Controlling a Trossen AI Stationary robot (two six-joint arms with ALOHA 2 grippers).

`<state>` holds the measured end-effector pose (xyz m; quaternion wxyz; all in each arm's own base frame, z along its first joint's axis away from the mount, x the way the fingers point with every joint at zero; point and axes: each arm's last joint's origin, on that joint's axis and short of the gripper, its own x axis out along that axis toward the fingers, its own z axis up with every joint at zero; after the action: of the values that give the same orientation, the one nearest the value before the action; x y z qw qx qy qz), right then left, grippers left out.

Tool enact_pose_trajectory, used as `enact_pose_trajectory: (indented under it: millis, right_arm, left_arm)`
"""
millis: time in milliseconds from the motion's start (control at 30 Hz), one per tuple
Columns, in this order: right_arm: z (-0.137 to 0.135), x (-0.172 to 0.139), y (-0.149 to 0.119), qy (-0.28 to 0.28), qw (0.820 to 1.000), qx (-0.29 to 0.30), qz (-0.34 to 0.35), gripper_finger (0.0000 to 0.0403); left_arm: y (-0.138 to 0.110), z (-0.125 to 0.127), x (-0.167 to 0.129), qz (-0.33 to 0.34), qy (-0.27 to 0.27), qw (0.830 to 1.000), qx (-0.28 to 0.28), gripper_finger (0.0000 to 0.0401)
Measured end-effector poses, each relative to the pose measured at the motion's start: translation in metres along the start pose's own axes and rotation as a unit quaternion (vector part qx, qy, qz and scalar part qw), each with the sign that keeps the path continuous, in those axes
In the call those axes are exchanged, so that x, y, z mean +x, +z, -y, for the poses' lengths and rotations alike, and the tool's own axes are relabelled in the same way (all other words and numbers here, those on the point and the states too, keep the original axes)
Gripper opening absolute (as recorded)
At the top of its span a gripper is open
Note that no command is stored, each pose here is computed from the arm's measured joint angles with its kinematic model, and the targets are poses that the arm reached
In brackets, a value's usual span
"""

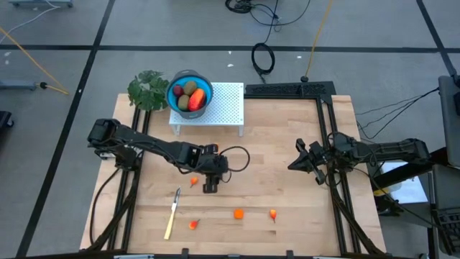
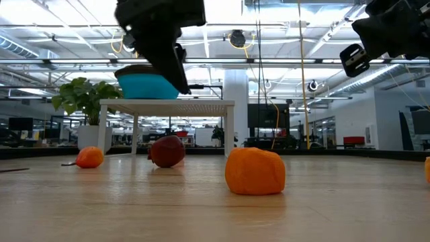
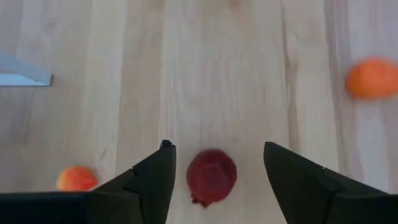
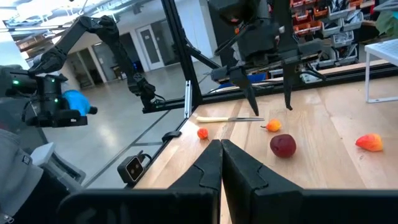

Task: Pick & Place Fruit
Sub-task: Put the pomegranate into the blue strainer bowl on the shelf

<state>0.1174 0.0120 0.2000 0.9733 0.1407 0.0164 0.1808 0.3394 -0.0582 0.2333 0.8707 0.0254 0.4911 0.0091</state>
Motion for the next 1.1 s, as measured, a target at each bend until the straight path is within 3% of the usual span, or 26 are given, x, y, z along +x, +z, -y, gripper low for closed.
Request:
enact_pose_trajectory:
  millis: [233, 633, 1100]
  right_arm:
    - [0.000, 0.000, 0.000, 0.000, 1.000, -0.011, 0.000, 0.0000]
    - [-0.001, -0.002, 0.000, 0.001, 1.000, -0.008, 0.000, 0.0000]
    - [-0.001, -0.002, 0.000, 0.001, 1.000, -0.008, 0.001, 0.0000]
  left_arm:
    - [-0.003, 0.001, 0.012, -0.022, -0.016, 0.998, 0.056, 0.0249]
    - [-0.016, -0.001, 0.047, -0.098, -0.011, 0.993, 0.059, 0.0264]
    - [-0.022, -0.005, 0.070, -0.124, -0.006, 0.991, 0.056, 0.0264]
